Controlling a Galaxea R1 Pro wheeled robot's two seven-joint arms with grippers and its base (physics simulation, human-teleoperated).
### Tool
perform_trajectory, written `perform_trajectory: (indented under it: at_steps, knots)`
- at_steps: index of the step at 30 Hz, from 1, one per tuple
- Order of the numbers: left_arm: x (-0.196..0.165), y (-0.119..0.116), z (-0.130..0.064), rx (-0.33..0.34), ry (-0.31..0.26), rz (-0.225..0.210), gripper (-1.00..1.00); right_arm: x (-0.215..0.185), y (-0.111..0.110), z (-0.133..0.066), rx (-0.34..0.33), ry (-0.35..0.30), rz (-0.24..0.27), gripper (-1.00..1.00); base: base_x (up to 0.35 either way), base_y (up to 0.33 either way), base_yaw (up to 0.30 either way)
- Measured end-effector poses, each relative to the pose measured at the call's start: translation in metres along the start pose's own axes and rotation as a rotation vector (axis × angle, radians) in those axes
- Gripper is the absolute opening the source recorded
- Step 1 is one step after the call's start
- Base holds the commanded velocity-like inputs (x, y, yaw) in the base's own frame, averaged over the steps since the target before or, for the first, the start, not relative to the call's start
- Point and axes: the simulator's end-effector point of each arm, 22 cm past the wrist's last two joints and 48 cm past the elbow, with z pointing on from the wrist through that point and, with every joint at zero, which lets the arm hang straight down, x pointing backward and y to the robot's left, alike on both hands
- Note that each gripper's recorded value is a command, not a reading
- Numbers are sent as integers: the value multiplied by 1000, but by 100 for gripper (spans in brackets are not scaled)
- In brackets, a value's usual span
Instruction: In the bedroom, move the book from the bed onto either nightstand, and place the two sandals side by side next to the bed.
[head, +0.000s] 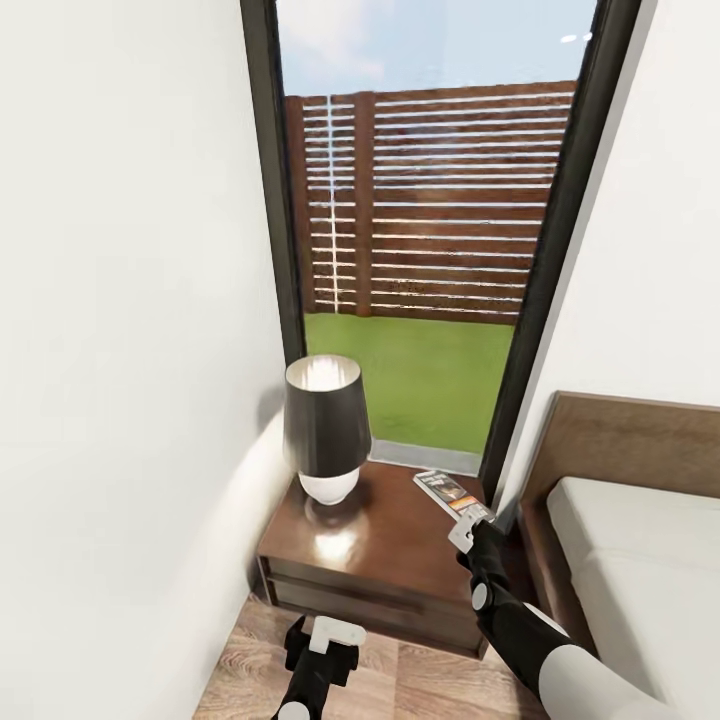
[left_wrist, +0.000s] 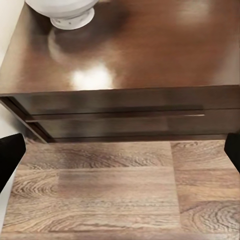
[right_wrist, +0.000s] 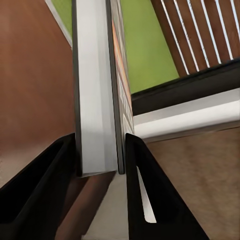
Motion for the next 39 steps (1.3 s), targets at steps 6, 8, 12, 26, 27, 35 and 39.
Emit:
perform_trajectory:
  at_steps: [6,8,12,26,27,35,39]
  knots:
    - [9,-1,6,0,0,0,100,5,9,4,-1,1,-1,-100,0,0,0]
    - [12,-1,8,0,0,0,100,7,11,5,-1,1,-1,-100,0,0,0]
    - [18,-2,12,1,0,0,100,10,17,7,-1,0,-1,-100,0,0,0]
    - [39,-4,25,1,1,-1,100,21,38,15,1,-1,-2,-100,0,0,0]
    - [41,-4,26,1,1,-1,100,22,40,15,2,-1,-3,-100,0,0,0]
    - [54,-5,34,1,1,-1,100,28,36,18,80,1,-6,-100,0,0,0]
    - [60,-6,38,1,0,-1,100,31,35,20,115,-2,-3,-100,0,0,0]
